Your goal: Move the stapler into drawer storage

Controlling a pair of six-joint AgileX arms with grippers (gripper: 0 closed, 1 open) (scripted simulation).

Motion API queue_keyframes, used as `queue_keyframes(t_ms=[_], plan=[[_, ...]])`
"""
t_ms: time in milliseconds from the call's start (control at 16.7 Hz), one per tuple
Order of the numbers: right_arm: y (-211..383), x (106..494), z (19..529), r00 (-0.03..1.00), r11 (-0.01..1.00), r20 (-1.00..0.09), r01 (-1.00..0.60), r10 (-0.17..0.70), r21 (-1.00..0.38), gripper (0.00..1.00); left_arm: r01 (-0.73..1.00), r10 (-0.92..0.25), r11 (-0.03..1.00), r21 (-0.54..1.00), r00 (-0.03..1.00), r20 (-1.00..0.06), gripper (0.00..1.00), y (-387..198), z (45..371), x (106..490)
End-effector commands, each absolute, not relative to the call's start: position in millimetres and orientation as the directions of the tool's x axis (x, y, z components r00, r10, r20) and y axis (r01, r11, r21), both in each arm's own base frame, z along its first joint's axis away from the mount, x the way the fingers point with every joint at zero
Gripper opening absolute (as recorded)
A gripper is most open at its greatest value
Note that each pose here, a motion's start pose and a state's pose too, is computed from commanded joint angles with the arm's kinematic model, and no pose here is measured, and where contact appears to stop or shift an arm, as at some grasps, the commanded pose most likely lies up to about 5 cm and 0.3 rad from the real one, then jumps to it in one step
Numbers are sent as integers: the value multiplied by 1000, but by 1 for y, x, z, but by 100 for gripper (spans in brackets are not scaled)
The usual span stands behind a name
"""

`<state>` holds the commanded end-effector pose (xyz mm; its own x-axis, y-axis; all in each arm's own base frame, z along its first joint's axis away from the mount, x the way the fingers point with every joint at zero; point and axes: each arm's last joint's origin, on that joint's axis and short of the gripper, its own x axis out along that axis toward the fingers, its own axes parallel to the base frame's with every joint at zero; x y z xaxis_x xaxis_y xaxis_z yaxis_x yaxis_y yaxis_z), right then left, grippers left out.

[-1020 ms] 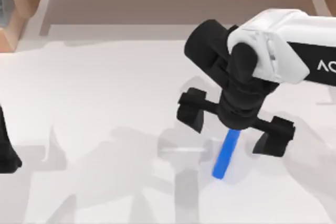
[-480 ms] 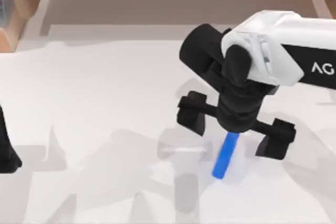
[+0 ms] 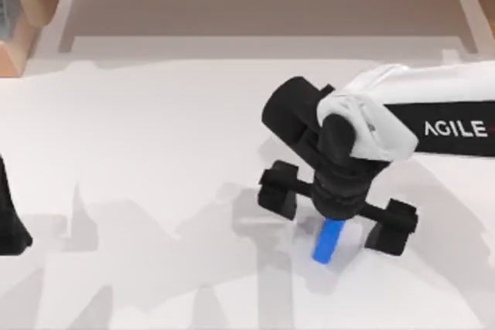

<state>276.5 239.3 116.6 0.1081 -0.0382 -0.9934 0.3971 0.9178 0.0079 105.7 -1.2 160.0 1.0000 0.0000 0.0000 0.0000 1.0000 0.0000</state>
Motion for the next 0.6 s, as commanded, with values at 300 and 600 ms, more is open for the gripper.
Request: queue_keyframes(t_ms=[300, 600], plan=[[238, 276, 108, 104, 918, -994, 397, -42, 3, 100, 0, 0, 1000, 0, 1000, 0, 100, -1, 160, 106], [238, 276, 108, 104, 918, -994, 397, -42, 3, 62, 0, 0, 1000, 0, 1000, 0, 100, -1, 160, 106]])
